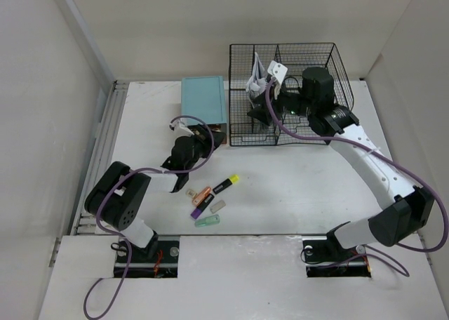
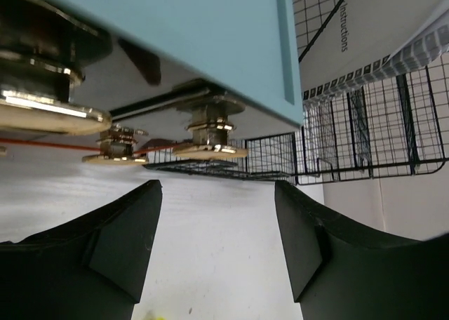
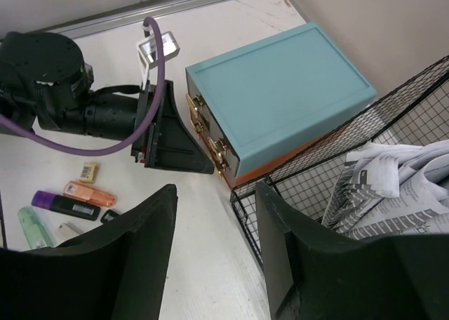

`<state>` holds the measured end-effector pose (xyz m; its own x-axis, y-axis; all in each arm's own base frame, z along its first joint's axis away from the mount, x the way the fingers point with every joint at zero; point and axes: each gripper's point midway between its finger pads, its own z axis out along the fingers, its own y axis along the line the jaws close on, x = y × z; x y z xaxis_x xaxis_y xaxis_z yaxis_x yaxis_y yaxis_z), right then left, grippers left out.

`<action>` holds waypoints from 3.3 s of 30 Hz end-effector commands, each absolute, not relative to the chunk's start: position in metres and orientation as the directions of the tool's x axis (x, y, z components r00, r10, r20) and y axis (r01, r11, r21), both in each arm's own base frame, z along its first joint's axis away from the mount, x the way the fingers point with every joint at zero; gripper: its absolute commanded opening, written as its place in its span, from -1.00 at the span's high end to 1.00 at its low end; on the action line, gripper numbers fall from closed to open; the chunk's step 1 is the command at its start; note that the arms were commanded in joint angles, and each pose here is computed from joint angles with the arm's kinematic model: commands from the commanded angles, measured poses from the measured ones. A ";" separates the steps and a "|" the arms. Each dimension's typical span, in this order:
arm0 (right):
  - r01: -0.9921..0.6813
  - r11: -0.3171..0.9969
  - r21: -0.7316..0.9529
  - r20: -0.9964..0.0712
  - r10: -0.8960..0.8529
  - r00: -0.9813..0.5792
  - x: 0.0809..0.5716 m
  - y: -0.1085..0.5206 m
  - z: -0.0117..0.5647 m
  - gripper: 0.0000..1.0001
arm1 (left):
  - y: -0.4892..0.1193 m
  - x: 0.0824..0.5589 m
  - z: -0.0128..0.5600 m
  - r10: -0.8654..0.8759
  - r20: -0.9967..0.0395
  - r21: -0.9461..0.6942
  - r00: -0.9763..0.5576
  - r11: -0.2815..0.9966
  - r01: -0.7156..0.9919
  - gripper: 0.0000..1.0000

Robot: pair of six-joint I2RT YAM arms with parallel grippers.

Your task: Organize the desk

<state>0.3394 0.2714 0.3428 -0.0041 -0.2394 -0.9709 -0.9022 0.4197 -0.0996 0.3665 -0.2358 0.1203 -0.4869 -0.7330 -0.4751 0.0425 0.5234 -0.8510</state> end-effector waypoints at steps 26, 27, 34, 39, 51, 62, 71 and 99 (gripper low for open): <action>-0.918 0.383 -0.104 -0.978 -0.209 0.023 0.337 0.276 0.350 -0.08 | -0.220 0.382 0.129 -0.737 -0.568 -0.801 -0.366 0.597 0.042 0.51; -0.918 0.383 -0.104 -0.978 -0.209 0.023 0.337 0.276 0.350 -0.08 | -0.223 0.375 0.128 -0.738 -0.560 -0.807 -0.377 0.588 0.046 0.51; -0.923 0.375 -0.090 -0.977 -0.215 0.008 0.337 0.278 0.342 -0.08 | -0.220 0.326 0.107 -0.747 -0.506 -0.835 -0.432 0.549 0.028 0.51; -0.928 0.366 -0.075 -0.975 -0.220 -0.008 0.340 0.280 0.335 -0.08 | -0.225 0.316 0.108 -0.742 -0.500 -0.838 -0.446 0.544 0.035 0.51; -0.974 0.160 -0.160 -0.934 -0.345 0.096 0.326 0.285 0.293 -0.48 | -0.220 0.290 0.136 -0.720 -0.506 -0.842 -0.474 0.533 0.089 -0.86; -0.912 -0.298 -0.283 -0.787 -0.472 0.398 0.278 0.296 0.198 -0.20 | -0.143 0.229 0.287 -0.765 -0.613 -0.787 -0.198 0.567 0.243 0.66; -0.843 -0.498 -0.204 -0.643 -0.581 0.499 0.220 0.358 0.130 -0.10 | -0.075 0.193 0.298 -0.779 -0.625 -0.774 -0.048 0.611 0.167 -0.58; -0.885 -0.445 -0.138 -0.467 -0.758 0.454 0.222 0.396 0.039 -0.05 | -0.063 0.184 0.263 -0.795 -0.604 -0.795 -0.055 0.596 0.118 -0.56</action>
<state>0.2193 0.3808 0.0358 0.4300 -0.7668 -0.4766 -0.8925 -0.4407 -0.0962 0.1887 -0.0704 0.2556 -0.0925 -0.7704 -0.6308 0.0943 0.6239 -0.7758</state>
